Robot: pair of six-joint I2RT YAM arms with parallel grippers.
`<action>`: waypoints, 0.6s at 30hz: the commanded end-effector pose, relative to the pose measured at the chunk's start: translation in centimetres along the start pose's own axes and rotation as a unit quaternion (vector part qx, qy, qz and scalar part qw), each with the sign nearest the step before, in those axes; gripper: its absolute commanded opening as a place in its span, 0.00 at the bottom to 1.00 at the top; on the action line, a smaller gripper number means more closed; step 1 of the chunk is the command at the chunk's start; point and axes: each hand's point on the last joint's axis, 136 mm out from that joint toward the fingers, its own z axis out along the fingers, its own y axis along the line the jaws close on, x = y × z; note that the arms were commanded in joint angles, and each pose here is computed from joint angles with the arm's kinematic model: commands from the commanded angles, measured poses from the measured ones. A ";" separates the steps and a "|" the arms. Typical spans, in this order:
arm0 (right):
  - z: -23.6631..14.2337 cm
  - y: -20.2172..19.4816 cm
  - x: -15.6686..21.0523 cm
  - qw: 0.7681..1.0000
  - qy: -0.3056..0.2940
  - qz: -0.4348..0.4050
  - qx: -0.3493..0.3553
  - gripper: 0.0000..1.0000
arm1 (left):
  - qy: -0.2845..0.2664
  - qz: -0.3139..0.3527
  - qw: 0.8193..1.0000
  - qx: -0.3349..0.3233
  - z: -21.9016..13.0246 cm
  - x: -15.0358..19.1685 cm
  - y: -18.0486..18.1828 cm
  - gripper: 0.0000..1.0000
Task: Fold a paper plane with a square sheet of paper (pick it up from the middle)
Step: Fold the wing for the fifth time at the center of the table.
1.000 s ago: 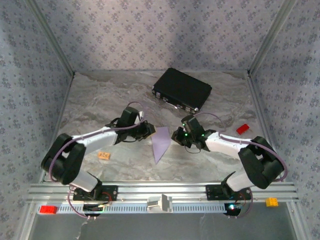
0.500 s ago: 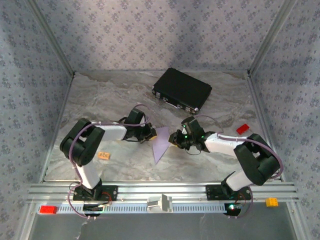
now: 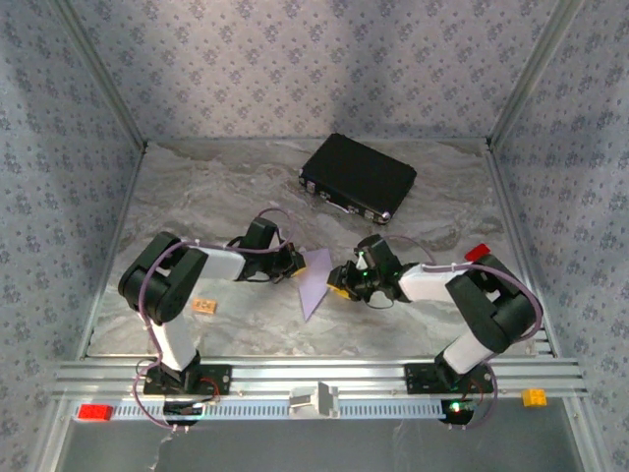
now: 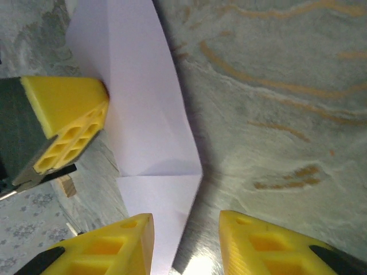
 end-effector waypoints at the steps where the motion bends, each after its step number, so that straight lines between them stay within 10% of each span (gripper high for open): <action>1: 0.6 1.0 -0.2 1.000 0.007 0.010 -0.024 0.36 | 0.019 -0.031 0.998 -0.046 0.2 1.5 3.3 0.05; 18: 0.5 2.9 -2.4 0.998 -0.006 -0.028 -0.056 0.33 | 0.024 -0.025 0.999 -0.037 0.2 1.6 2.8 0.05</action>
